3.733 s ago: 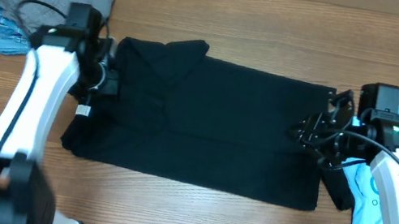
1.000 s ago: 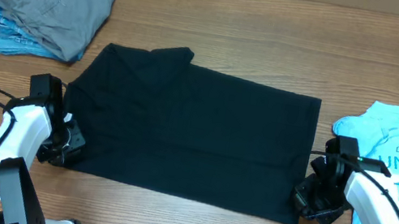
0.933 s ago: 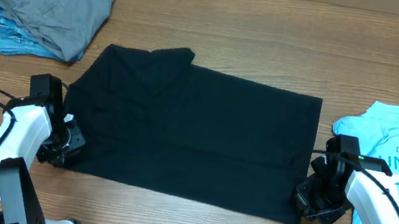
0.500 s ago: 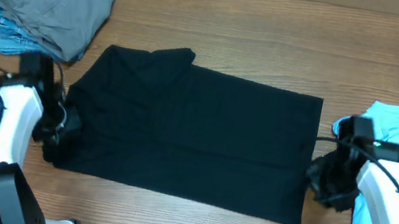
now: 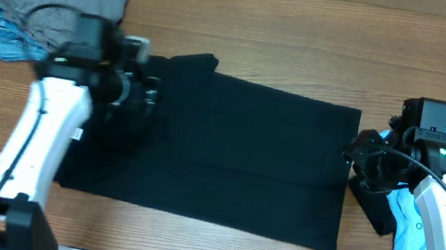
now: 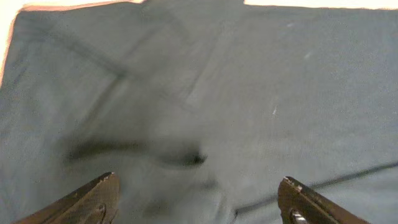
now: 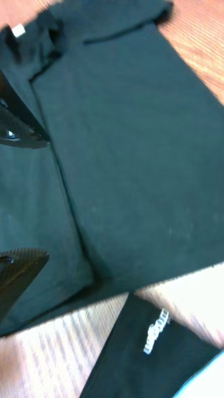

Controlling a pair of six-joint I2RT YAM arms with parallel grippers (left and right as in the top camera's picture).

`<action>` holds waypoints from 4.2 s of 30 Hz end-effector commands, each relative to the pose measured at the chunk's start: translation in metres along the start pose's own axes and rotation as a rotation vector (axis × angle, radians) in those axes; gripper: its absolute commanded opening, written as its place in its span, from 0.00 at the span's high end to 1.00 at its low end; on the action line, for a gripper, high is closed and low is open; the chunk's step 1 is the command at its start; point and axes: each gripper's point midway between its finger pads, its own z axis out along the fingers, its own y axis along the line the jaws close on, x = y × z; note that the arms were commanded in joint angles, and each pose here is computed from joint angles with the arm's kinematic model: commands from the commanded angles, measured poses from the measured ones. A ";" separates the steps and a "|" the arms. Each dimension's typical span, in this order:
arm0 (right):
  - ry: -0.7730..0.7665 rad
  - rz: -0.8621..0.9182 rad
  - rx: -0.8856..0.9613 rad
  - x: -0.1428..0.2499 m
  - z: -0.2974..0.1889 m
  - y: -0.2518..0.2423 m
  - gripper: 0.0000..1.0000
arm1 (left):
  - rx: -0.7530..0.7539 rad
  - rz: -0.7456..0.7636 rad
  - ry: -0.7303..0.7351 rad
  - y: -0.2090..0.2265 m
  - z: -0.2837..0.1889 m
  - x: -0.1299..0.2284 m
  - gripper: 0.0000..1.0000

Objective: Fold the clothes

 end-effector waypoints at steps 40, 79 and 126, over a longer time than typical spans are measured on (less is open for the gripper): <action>-0.041 -0.056 -0.090 -0.010 -0.011 0.020 0.45 | -0.152 0.145 0.129 0.016 0.120 -0.039 0.80; -0.049 -0.054 -0.069 -0.011 -0.010 0.016 0.44 | -0.099 0.093 0.293 0.006 0.122 0.010 0.46; -0.041 -0.057 -0.093 -0.010 -0.011 0.021 0.43 | -0.224 0.101 0.173 -0.017 -0.047 -0.035 0.33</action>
